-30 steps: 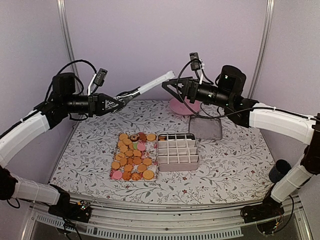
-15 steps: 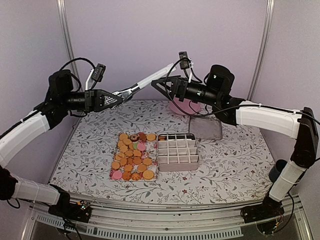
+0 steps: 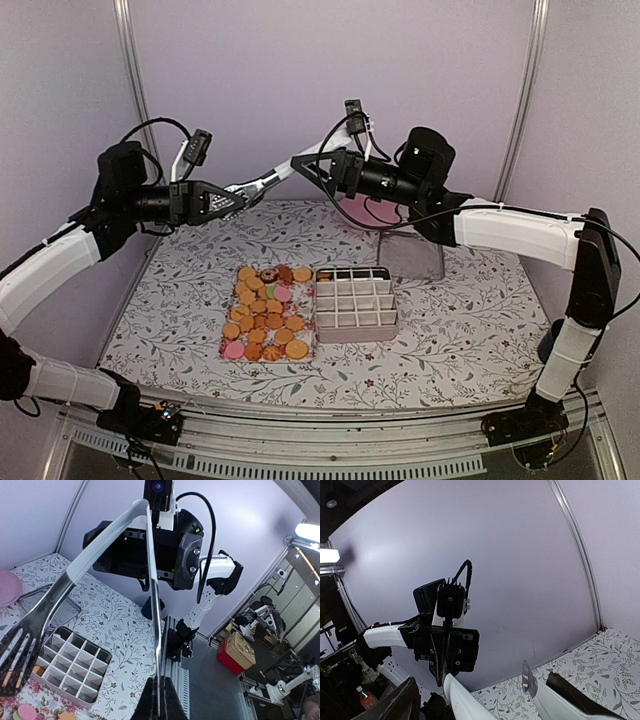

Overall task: Pack the cookies
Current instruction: Pass from the left arm to the right

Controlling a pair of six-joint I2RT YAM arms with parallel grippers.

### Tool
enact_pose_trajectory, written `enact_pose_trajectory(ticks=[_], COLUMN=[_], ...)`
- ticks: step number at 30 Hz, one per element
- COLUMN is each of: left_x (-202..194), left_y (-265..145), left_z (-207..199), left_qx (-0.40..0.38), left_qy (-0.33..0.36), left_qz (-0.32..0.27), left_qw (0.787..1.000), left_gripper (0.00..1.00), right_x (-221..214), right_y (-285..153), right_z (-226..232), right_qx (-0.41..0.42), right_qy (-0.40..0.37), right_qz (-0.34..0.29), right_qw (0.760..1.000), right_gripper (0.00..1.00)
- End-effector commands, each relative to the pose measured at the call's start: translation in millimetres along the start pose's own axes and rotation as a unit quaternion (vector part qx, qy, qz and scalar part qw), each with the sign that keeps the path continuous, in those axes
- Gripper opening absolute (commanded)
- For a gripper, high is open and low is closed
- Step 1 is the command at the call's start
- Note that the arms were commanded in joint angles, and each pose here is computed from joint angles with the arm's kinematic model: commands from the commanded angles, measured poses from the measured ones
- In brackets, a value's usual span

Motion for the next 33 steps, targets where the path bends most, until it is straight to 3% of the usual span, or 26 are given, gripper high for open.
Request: enact_pose_trajectory(ticks=[1, 7, 19, 33], left_x=[8, 8, 9, 6], left_y=[-5, -6, -8, -8], left_z=[-3, 0, 0, 1], left_qx=[0.001, 0.010, 0.018, 0.020], left_qy=[0.039, 0.046, 0.049, 0.049], left_qz=[-0.014, -0.016, -0.022, -0.018], left_qw=[0.999, 0.999, 0.998, 0.998], left_gripper=[0.00, 0.00, 0.00, 0.00], right_x=[0, -4, 0, -8], right_y=[11, 18, -6, 17], right_z=[3, -2, 5, 3], right_qx=[0.036, 0.057, 0.140, 0.118], right_qy=[0.020, 0.050, 0.078, 0.079], right_qz=[0.010, 0.014, -0.038, 0.008], right_qw=[0.999, 0.997, 0.986, 0.990], right_gripper=[0.84, 0.76, 0.79, 0.78])
Point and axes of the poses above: each gripper's point midway between its finger pads, its own y axis out along the fingers, its own z axis along the line the jaws close on, x = y × z, the point moved 9 cm from there along -y, back along the fingers, and after that the axes turned 10 degrees about y, right-handed, at the moved point
